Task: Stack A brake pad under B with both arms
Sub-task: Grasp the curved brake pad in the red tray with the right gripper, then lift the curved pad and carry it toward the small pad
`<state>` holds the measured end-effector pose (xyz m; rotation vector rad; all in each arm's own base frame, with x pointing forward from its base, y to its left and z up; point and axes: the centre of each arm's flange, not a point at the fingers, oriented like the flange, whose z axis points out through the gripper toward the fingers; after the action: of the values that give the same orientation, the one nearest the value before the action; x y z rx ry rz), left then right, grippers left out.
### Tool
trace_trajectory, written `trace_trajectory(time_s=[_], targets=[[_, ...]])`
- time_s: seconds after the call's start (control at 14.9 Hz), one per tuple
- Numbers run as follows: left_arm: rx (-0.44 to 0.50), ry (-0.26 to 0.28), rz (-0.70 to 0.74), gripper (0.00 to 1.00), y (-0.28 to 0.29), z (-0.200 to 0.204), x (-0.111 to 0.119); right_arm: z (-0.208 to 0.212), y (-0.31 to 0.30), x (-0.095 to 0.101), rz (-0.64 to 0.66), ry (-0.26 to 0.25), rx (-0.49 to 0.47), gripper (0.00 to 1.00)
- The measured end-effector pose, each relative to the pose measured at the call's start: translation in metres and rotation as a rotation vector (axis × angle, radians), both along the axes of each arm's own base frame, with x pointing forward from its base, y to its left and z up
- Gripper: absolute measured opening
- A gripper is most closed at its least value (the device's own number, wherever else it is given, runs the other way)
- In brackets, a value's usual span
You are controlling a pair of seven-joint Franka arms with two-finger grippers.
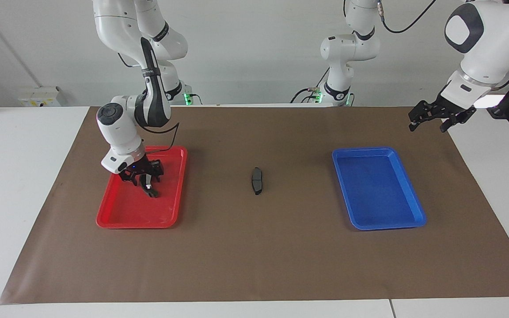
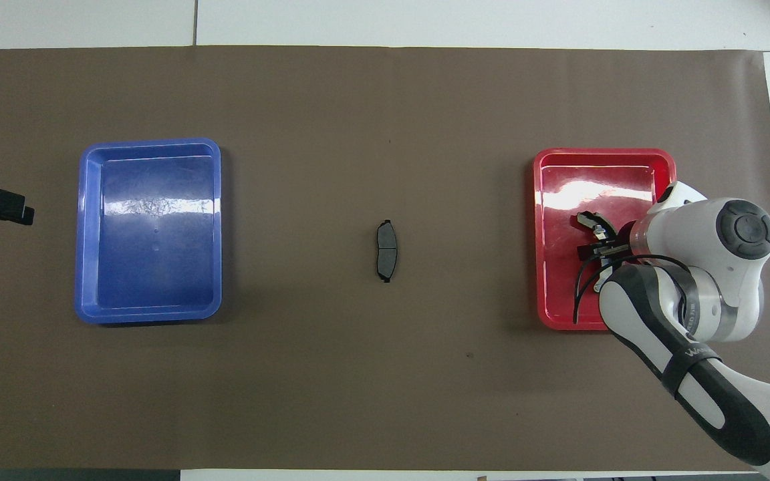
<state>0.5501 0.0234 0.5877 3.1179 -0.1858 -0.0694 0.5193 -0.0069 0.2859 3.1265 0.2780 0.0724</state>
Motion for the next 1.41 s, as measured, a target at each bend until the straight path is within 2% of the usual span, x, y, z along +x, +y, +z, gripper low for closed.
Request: trace_trajectory(time_s=[0.13, 0.2, 0.4, 0.74, 0.94, 1.14, 1.41], targets=[[0.000, 0.000, 0.001, 1.00, 0.001, 0.000, 0.000, 0.002, 0.000, 0.001, 0.000, 0.000, 0.000, 0.84], [0.000, 0.000, 0.002, 1.00, 0.001, 0.000, 0.000, 0.003, 0.000, 0.002, 0.000, 0.000, 0.000, 0.78], [0.000, 0.000, 0.002, 1.00, 0.001, 0.000, 0.000, 0.006, 0.000, 0.004, 0.000, 0.013, 0.001, 0.42], [0.000, 0.000, 0.002, 1.00, 0.001, 0.000, 0.000, 0.026, 0.001, 0.017, -0.030, 0.035, 0.031, 0.42], [0.000, 0.000, 0.002, 1.00, 0.001, 0.000, 0.000, 0.062, 0.022, 0.036, -0.071, 0.048, 0.041, 0.42], [0.000, 0.000, 0.002, 1.00, 0.001, 0.000, 0.000, 0.097, 0.095, 0.050, -0.138, 0.015, 0.054, 0.42], [0.000, 0.000, 0.002, 1.00, 0.001, 0.000, 0.000, 0.095, 0.204, 0.043, -0.168, 0.015, 0.064, 0.42]])
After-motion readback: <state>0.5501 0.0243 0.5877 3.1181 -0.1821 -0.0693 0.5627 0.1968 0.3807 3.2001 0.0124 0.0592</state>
